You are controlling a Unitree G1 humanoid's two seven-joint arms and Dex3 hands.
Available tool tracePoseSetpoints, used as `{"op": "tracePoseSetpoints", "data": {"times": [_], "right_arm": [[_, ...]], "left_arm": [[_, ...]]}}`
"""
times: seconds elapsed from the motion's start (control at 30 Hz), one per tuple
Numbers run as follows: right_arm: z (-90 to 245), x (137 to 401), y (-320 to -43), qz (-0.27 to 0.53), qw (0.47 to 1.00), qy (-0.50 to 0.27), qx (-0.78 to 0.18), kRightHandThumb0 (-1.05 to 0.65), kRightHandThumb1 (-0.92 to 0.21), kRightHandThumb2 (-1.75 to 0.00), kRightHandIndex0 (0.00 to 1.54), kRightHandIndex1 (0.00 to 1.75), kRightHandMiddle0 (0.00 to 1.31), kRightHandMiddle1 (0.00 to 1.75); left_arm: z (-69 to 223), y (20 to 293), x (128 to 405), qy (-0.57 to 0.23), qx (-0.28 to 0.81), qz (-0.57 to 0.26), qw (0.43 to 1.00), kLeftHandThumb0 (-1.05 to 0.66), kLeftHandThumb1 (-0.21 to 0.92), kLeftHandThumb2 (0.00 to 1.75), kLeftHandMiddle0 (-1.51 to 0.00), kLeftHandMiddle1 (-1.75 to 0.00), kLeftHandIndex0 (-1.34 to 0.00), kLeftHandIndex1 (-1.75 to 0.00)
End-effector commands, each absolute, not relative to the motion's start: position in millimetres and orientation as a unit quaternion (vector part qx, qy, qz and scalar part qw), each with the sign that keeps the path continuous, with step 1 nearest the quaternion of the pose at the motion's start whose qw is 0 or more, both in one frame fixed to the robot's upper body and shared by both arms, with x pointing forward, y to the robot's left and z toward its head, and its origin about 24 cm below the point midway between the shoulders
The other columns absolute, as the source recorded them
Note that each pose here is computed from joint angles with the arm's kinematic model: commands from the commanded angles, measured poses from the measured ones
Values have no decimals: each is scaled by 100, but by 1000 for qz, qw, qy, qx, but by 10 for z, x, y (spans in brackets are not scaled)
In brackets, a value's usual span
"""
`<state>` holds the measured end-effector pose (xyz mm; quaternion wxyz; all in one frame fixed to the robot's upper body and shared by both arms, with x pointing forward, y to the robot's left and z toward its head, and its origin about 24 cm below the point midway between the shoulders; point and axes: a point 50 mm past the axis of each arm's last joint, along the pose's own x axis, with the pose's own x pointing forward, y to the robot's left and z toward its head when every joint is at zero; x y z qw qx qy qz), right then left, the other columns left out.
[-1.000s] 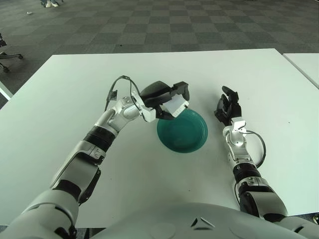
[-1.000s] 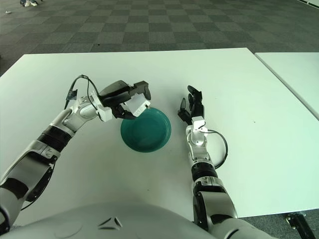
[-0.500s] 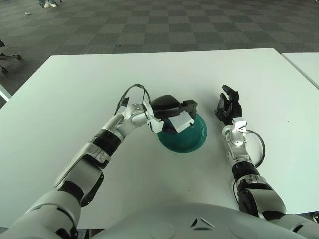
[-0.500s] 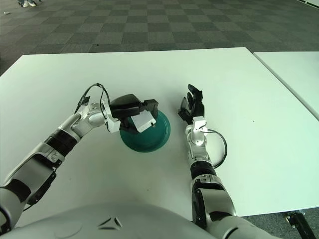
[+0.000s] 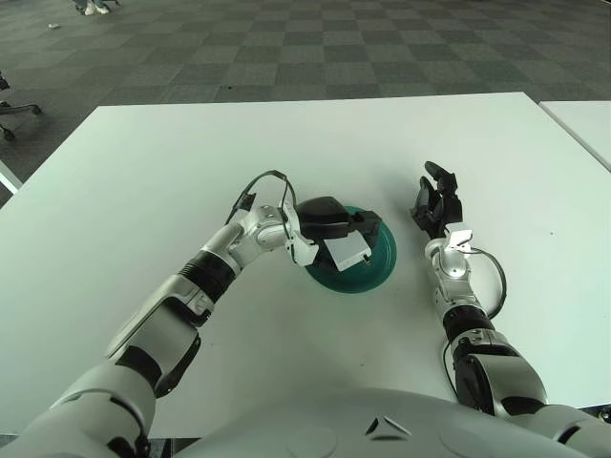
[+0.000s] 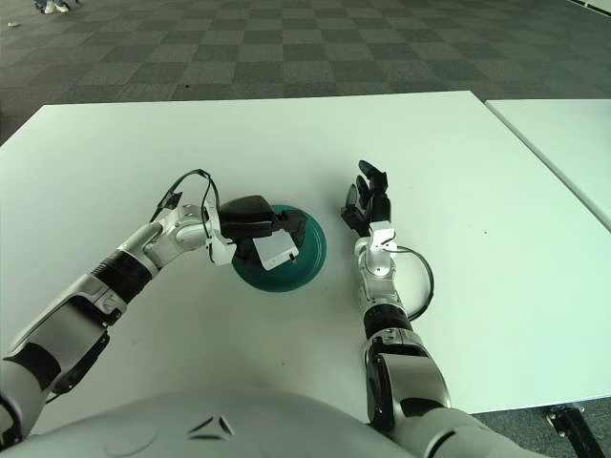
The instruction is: Put the charger into the plate.
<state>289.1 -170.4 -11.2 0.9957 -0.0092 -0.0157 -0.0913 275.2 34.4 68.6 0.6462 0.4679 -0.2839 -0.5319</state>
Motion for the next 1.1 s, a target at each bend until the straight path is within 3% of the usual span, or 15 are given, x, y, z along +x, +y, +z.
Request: {"op": "tracePoseSetpoints", "data": {"times": [0.0, 0.07, 0.13, 0.23, 0.27, 0.3, 0.37, 0.47, 0.7, 0.8, 1.07], "right_arm": [[-914, 2166, -1575, -93, 980, 175, 2, -72, -92, -84, 31, 2, 0, 77], [-914, 2165, -1578, -93, 980, 175, 2, -72, -92, -84, 31, 2, 0, 76], [-916, 2164, -1584, -94, 980, 176, 3, -72, -92, -83, 31, 2, 0, 76], [-916, 2166, -1583, -96, 980, 177, 7, -72, -92, -82, 31, 2, 0, 75], [-916, 2166, -1583, -97, 979, 176, 10, -72, -92, -80, 32, 2, 0, 73], [-911, 2168, -1572, -98, 980, 174, 14, -72, -92, -80, 32, 2, 0, 72], [-900, 2168, -1561, -99, 981, 167, 23, -73, -92, -77, 34, 3, 0, 70], [-878, 2163, -1554, -97, 983, 151, 29, -72, -92, -77, 39, 6, 0, 73], [-856, 2160, -1521, -86, 986, 137, 33, -66, -92, -76, 47, 11, 0, 85], [-845, 2172, -1499, -83, 987, 134, 36, -60, -92, -77, 48, 13, 0, 88], [-797, 2200, -1430, -73, 990, 119, 22, -55, -92, -87, 43, 11, 0, 76]], "left_arm": [[660, 320, 2768, -274, 476, -535, 642, -44, 43, 117, -94, -175, -52, -174], [655, 322, 2774, -270, 477, -535, 642, -43, 49, 107, -88, -175, -49, -173], [651, 324, 2780, -268, 478, -535, 643, -40, 63, 85, -75, -175, -44, -167], [665, 341, 2799, -265, 477, -535, 645, -39, 73, 70, -55, -174, -39, -165], [671, 346, 2803, -265, 477, -535, 645, -38, 80, 60, -45, -152, -36, -165], [679, 353, 2809, -264, 475, -535, 646, -37, 82, 56, -42, -143, -35, -164], [688, 360, 2815, -262, 475, -537, 646, -61, 88, 44, -35, -115, -23, -147], [696, 366, 2820, -261, 477, -542, 641, -76, 91, 44, -27, -91, -12, -135], [723, 371, 2827, -270, 493, -550, 618, -87, 92, 53, -20, -59, -1, -115], [730, 363, 2845, -274, 501, -552, 608, -89, 92, 58, -21, -27, 0, -94], [722, 365, 2870, -293, 512, -551, 590, -94, 92, 67, -15, -8, 0, -69]]}}
